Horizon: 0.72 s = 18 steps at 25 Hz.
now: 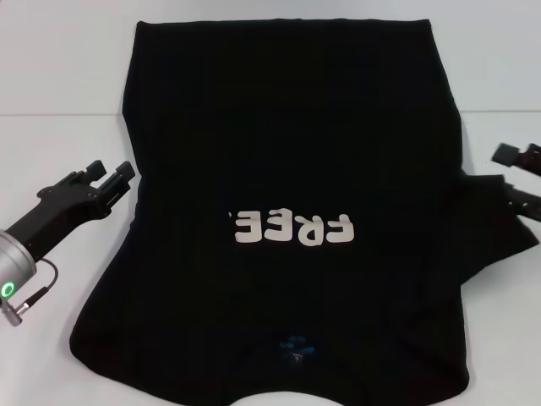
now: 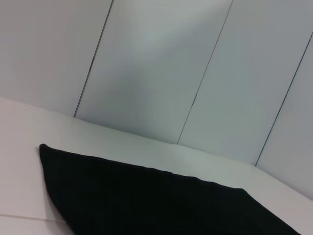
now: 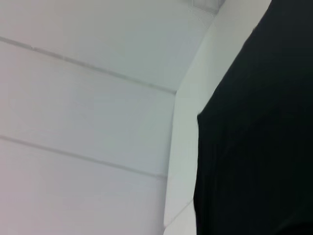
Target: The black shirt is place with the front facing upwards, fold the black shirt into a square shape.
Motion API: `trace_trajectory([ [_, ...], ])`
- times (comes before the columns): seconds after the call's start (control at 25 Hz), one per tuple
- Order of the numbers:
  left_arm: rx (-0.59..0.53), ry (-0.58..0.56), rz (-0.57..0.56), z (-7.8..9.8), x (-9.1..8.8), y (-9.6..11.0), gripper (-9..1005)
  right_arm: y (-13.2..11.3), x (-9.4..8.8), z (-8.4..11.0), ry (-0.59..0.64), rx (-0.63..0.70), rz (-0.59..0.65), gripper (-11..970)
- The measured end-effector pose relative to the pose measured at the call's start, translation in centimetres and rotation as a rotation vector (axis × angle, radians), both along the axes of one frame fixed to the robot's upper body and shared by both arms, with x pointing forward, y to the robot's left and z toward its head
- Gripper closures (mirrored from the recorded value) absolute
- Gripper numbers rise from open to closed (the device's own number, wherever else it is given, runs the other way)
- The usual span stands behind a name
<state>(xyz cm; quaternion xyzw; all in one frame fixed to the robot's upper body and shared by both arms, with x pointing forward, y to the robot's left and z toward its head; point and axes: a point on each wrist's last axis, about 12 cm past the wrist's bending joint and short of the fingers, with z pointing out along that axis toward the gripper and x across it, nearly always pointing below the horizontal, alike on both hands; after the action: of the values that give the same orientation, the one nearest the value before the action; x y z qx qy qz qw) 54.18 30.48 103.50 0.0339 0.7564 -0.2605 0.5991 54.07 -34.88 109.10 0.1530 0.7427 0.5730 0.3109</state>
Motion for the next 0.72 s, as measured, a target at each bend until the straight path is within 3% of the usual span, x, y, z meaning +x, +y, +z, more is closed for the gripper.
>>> trace_trajectory([
  [0.2,-0.001,-0.001,0.001,0.0,0.0,0.0,456,-1.3,0.1,0.7,-0.042,-0.011,-0.045,151],
  [0.36,-0.002,-0.001,0.001,0.0,0.0,0.0,456,-0.6,1.9,1.7,-0.071,-0.049,-0.028,151],
  [0.56,0.000,0.002,0.005,0.0,0.1,0.0,456,3.2,5.0,2.0,-0.052,-0.151,0.068,150],
  [0.72,0.003,0.003,0.007,0.0,0.1,0.1,456,6.4,6.4,1.2,-0.022,-0.255,0.141,150],
])
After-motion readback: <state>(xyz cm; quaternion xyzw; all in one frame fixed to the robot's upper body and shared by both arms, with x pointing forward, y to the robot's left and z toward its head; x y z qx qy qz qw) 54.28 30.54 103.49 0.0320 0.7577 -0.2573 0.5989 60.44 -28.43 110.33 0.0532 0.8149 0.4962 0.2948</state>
